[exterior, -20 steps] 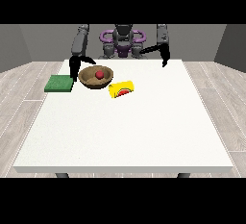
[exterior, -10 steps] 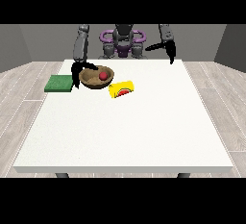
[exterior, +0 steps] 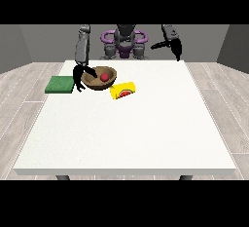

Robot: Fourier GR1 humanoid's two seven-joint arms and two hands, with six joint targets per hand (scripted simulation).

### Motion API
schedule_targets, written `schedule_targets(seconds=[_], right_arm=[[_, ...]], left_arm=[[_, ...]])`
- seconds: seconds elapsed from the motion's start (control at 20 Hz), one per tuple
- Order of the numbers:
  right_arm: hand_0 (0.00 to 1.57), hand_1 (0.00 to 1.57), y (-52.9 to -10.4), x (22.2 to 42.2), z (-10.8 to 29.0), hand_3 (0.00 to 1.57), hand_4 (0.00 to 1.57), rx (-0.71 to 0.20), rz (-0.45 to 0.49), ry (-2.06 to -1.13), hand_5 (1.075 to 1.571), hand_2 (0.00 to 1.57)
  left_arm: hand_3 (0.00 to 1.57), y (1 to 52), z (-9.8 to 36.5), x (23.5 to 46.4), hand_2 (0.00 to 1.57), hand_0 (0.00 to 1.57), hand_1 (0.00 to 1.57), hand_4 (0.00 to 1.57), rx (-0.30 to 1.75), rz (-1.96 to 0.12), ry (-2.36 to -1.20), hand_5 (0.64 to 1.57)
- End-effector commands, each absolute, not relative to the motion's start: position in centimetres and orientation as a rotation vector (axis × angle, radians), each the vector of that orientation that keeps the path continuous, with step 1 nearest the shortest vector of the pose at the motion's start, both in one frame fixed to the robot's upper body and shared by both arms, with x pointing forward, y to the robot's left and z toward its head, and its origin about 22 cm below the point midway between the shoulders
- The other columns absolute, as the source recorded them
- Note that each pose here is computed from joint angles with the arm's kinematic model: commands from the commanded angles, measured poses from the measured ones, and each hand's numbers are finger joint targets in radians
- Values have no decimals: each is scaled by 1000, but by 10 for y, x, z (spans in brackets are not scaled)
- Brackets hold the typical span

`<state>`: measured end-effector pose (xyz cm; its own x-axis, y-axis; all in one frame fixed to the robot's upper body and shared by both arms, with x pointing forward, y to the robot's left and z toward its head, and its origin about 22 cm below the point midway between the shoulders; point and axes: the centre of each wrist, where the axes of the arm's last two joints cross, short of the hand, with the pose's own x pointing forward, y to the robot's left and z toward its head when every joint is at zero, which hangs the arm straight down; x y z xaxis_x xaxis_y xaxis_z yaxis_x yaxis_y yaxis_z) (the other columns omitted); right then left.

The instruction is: Pick the cup and pour the ball into the bowl, then pick the bowl and place it on the pad

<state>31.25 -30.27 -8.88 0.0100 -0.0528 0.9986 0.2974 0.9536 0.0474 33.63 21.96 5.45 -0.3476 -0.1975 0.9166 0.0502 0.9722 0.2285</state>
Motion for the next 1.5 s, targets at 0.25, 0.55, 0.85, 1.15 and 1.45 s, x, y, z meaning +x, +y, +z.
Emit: schedule_targets(seconds=[0.25,0.55,0.85,1.15,1.45], right_arm=[[1571,1571,-324,298,-95,1397,916,-653,-44,-1276,1565,1571],[1571,1571,-298,322,-73,945,844,-616,38,-1111,1563,1571],[1571,1571,-283,365,-8,891,807,-560,103,-1069,1567,1571],[1571,1571,-364,336,-7,677,788,-579,8,-1047,1570,1571],[1571,1571,-355,355,23,677,788,-585,-25,-1156,1570,1571]], left_arm=[[0,201,60,341,0,0,0,762,7,-281,-1929,1507],[0,253,8,328,0,0,0,973,120,-157,-1748,1423],[0,293,-41,294,0,0,0,1005,206,-91,-1605,1404],[0,301,-30,287,0,0,0,1003,184,-109,-1650,1418],[0,307,-3,317,0,0,0,1155,178,-83,-1756,1463]])
